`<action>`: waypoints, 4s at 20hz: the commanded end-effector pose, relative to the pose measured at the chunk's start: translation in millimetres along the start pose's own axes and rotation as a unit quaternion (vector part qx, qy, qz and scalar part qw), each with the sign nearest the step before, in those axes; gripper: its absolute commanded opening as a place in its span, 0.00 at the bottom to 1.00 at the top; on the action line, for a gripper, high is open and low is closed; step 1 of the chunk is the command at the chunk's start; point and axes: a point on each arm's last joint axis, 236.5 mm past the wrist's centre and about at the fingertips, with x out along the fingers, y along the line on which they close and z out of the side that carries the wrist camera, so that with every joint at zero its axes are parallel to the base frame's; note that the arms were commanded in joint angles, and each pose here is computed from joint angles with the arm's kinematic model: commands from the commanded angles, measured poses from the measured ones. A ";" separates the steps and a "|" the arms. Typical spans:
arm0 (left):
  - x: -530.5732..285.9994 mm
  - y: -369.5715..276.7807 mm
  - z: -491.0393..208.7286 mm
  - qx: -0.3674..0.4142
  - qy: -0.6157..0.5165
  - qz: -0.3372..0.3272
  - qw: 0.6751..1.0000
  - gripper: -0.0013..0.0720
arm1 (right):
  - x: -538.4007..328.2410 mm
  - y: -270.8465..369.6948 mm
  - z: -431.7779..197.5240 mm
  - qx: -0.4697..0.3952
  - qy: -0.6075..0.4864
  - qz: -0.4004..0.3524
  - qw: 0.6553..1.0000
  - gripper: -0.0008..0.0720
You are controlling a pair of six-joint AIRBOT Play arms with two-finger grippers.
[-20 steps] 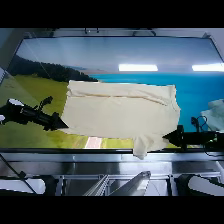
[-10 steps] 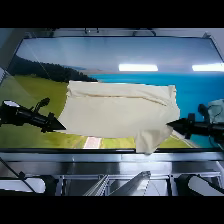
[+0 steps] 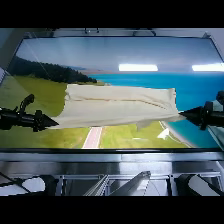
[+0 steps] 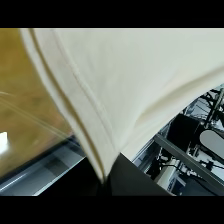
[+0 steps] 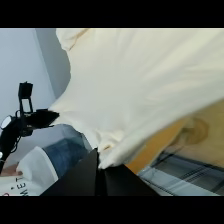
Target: Fold the shirts.
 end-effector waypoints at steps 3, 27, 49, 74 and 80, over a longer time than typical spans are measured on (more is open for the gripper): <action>-7.8 -37.6 5.5 0.052 0.016 -0.010 0.998 0.05 | -2.3 -17.5 21.0 0.008 -0.040 -0.036 0.999 0.03; 23.4 -42.5 246.1 0.108 -0.037 0.034 0.993 1.00 | 57.6 -36.1 175.0 -0.101 -0.097 0.044 0.989 0.43; 174.3 -161.9 182.4 0.224 0.049 0.030 0.973 0.04 | 120.9 -84.7 152.5 -0.072 0.013 -0.082 0.994 0.09; 108.6 -339.1 91.0 0.344 0.011 -0.125 0.931 0.04 | -97.3 53.2 169.8 -0.179 -0.083 -0.114 0.974 0.03; 38.8 -299.2 90.7 0.307 -0.053 -0.108 0.944 0.04 | 33.2 108.7 125.5 -0.236 0.032 -0.093 0.967 0.03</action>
